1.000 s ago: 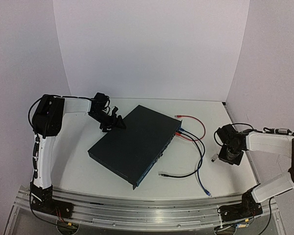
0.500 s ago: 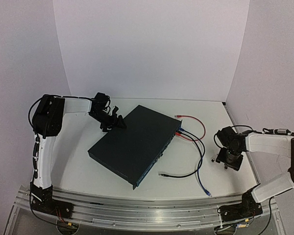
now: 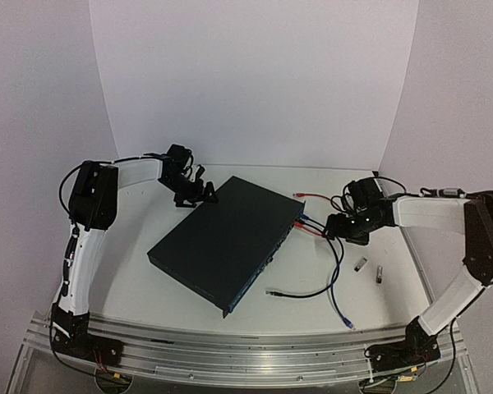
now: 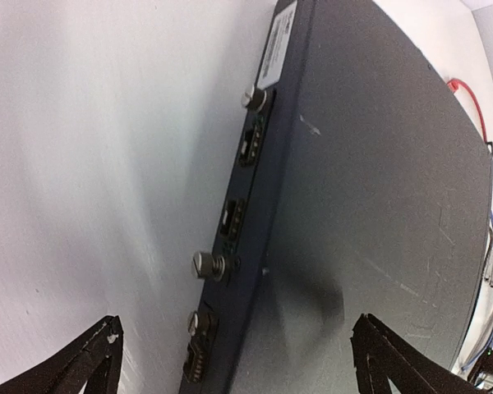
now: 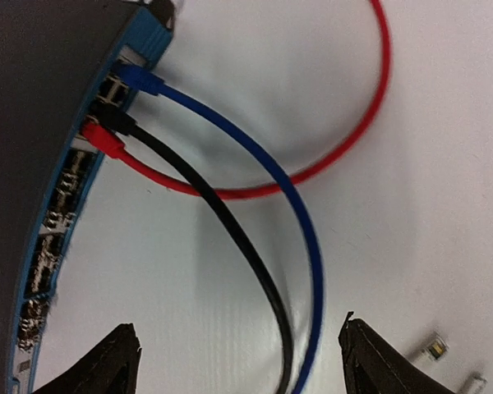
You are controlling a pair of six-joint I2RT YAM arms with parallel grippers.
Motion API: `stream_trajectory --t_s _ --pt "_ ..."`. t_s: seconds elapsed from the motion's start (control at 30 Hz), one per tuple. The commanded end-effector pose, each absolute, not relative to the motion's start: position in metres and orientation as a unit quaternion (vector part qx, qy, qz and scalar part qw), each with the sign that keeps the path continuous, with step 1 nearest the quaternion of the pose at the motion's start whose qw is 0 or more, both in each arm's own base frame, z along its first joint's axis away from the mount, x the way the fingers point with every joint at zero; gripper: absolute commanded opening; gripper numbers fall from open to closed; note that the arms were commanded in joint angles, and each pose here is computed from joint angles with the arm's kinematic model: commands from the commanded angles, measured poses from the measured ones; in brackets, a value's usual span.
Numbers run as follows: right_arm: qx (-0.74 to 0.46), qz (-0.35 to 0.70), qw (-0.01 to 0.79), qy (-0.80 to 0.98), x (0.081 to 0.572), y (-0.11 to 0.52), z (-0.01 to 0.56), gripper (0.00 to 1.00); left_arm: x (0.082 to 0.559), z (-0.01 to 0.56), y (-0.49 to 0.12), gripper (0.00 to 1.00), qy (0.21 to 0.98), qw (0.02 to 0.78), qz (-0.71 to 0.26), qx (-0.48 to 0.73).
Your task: Pull the plug from the switch port
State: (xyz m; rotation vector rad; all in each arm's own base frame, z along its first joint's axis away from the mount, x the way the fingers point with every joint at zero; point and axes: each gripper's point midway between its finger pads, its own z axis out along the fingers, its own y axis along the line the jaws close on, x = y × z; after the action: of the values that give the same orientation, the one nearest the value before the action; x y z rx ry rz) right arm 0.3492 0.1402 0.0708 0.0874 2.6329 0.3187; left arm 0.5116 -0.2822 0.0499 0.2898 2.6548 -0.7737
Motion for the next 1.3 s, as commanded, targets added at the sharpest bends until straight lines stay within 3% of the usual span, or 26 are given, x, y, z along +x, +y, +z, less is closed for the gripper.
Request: stream_trajectory --t_s 0.0,0.13,0.3,0.43,1.27 --pt "0.006 0.274 0.251 0.928 0.396 0.212 0.09 0.81 0.535 0.053 -0.289 0.97 0.929 0.21 -0.277 0.13" --pt "-0.09 0.361 0.274 0.887 0.405 0.253 0.102 0.76 0.541 0.044 -0.297 0.96 0.925 0.197 -0.292 0.141" --pt "-0.262 0.261 0.333 0.867 0.413 0.252 0.085 0.74 0.541 0.025 -0.296 0.93 0.928 0.191 -0.285 0.144" --pt "-0.331 0.239 0.301 0.862 0.406 0.253 0.068 0.67 0.538 0.018 -0.299 0.91 0.924 0.194 -0.293 0.147" --pt "-0.426 0.179 0.282 0.841 0.409 0.262 0.038 0.4 0.521 -0.013 -0.303 0.87 0.935 0.161 -0.283 0.142"
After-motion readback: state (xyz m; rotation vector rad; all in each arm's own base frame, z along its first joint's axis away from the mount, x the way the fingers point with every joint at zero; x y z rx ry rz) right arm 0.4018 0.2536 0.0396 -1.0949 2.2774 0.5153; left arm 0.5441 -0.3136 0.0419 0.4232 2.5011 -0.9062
